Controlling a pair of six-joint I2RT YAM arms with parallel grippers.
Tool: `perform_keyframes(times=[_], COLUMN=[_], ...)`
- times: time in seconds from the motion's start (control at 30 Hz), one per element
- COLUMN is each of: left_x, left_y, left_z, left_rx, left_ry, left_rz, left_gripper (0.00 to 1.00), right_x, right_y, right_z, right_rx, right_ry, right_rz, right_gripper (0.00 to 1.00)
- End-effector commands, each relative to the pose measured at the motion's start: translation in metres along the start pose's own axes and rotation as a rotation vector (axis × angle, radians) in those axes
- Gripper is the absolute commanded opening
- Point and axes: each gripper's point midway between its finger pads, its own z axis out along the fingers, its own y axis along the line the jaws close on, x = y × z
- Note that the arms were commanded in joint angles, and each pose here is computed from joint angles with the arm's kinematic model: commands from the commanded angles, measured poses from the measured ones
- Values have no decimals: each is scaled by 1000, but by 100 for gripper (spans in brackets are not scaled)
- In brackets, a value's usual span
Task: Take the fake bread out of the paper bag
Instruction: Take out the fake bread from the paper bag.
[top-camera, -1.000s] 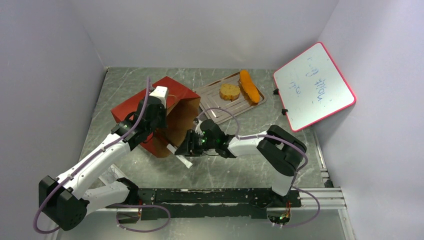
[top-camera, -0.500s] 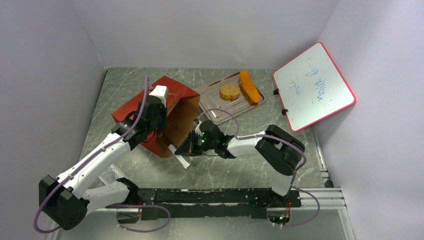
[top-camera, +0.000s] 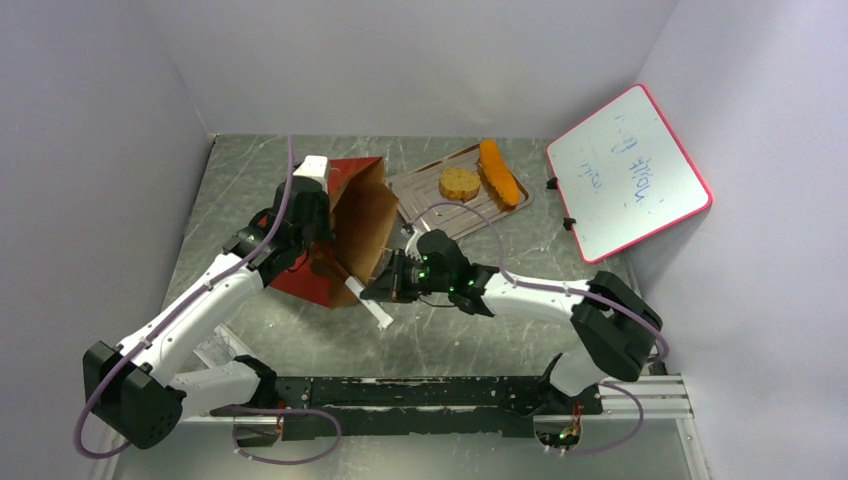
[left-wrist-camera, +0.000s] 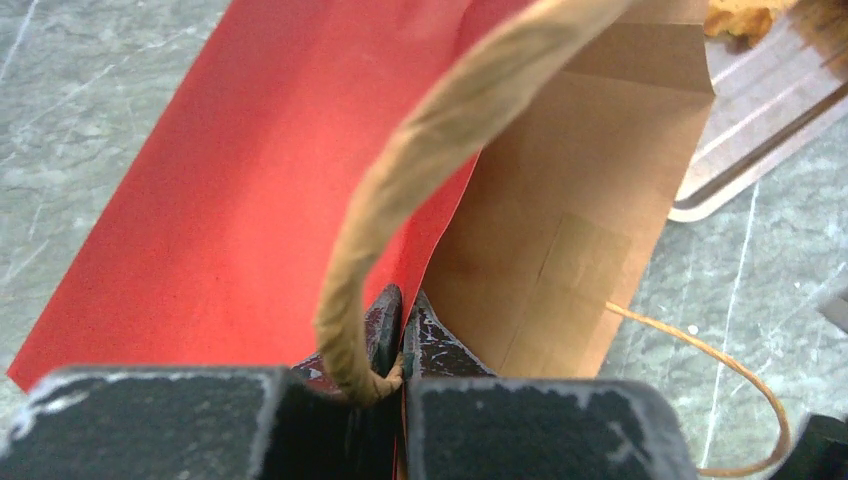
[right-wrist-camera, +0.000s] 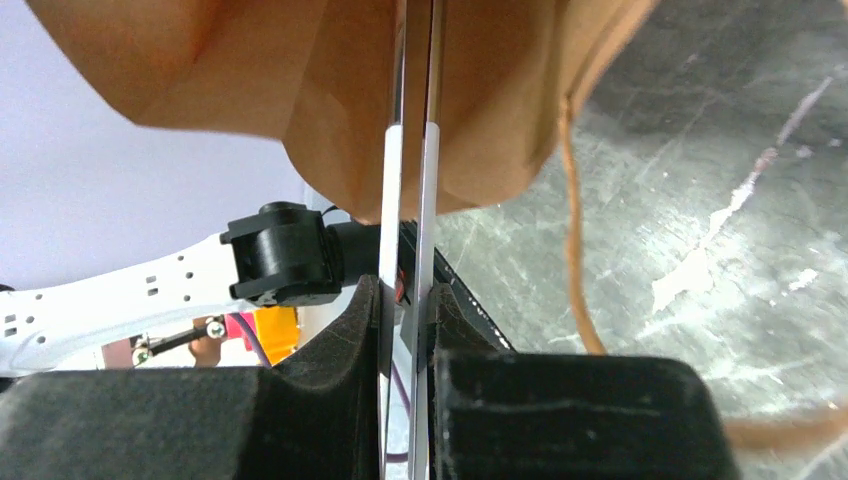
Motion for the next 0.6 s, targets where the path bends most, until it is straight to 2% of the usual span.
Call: perform_keyframes(times=[0.0, 0.33, 0.57], left_x=[-27, -32, -28], left_y=[9, 30, 41], left_z=[0, 14, 22], left_rx=[-6, -19, -47], left_ry=[-48, -27, -15], left_rz=[-22, -4, -9], left_gripper=[7, 7, 7], right_x=[-14, -23, -32], right_y=[7, -10, 2], right_z=[-22, -53, -62], right_rx=[-9, 34, 28], right_ry=[-52, -73, -94], right_rz=[-57, -65, -96], right_gripper=[0, 0, 0])
